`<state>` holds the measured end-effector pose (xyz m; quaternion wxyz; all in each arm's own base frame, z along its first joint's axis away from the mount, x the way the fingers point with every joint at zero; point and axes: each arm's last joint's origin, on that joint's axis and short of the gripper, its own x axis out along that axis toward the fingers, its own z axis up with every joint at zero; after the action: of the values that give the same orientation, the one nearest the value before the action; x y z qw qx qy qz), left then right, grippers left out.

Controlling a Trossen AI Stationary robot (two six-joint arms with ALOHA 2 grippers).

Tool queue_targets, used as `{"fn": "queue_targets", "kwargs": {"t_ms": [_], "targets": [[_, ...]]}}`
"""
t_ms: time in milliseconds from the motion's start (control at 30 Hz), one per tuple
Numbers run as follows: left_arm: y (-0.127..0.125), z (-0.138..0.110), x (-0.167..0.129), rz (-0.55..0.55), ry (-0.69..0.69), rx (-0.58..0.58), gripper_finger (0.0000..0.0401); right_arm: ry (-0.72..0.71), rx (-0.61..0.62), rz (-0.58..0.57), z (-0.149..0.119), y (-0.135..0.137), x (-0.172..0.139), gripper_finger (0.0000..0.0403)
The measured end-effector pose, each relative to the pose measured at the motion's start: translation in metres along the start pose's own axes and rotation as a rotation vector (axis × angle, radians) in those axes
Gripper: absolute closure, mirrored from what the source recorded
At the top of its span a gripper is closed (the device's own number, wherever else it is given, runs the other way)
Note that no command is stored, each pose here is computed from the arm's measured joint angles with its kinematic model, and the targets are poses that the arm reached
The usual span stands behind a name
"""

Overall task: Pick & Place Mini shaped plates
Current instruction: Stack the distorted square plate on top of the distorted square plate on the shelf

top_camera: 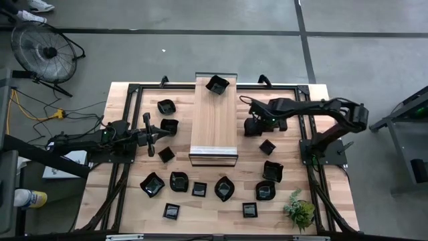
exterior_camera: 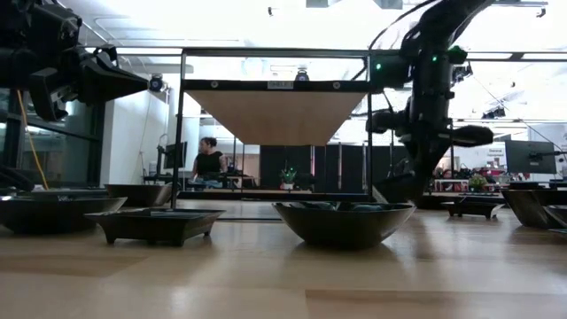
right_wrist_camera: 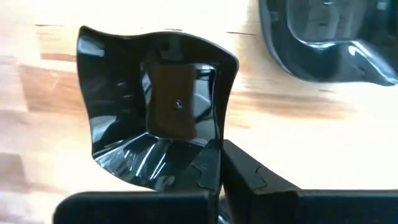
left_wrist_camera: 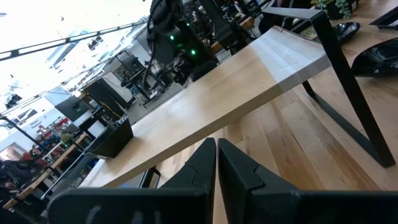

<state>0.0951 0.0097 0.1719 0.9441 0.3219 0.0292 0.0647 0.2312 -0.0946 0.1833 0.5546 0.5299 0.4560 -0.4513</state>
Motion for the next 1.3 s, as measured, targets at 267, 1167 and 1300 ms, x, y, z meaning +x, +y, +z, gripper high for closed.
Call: {"fn": "queue_targets", "kwargs": {"t_ms": [267, 1167, 1300], "targets": [[0.000, 0.000, 0.000, 0.000, 0.000, 0.000, 0.0389, -0.052, 0.000, 0.146, -0.006, -0.007, -0.042, 0.0401], [0.000, 0.000, 0.000, 0.000, 0.000, 0.000, 0.0389, -0.252, -0.339, 0.339, 0.054, 0.070, -0.163, 0.0401], [0.000, 0.000, 0.000, 0.000, 0.000, 0.000, 0.0389, -0.259, -0.414, 0.310, 0.074, 0.088, -0.168, 0.0401]]}}
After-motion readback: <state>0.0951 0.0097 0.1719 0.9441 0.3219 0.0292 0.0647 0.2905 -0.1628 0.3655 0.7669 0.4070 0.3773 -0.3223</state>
